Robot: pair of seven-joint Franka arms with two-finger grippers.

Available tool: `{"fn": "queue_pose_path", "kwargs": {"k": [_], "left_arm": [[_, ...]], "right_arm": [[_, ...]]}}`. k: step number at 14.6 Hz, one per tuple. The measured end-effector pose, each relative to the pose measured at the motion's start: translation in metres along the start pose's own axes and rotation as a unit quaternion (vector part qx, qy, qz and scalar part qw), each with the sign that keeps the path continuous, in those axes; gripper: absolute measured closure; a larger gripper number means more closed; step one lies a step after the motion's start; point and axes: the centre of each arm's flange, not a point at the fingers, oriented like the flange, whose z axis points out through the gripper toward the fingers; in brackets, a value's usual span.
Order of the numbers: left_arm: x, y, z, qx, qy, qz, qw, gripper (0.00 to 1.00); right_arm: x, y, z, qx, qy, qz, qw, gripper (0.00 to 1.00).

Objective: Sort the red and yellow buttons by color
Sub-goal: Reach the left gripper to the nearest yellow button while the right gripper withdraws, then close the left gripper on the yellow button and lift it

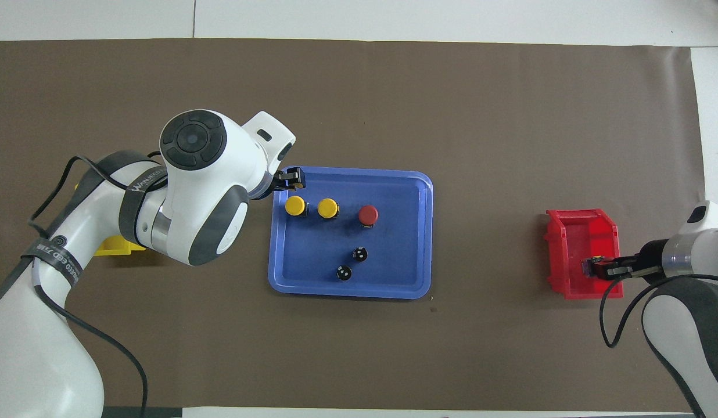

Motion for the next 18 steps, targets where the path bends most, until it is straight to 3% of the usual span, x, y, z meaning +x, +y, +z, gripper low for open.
{"fn": "queue_pose_path", "kwargs": {"k": [9, 13, 18], "left_arm": [[-0.024, 0.025, 0.015, 0.001, -0.004, -0.002, 1.0, 0.19], [-0.026, 0.023, 0.019, 0.002, -0.004, -0.007, 1.0, 0.27], [-0.036, 0.03, 0.027, 0.0, -0.002, -0.005, 1.0, 0.27]], "right_arm": [[-0.004, 0.0, 0.045, 0.0, -0.012, 0.001, 1.0, 0.59], [-0.005, -0.001, 0.051, 0.001, -0.017, 0.001, 1.0, 0.59], [-0.006, -0.001, 0.052, 0.001, -0.019, 0.001, 1.0, 0.59]]}}
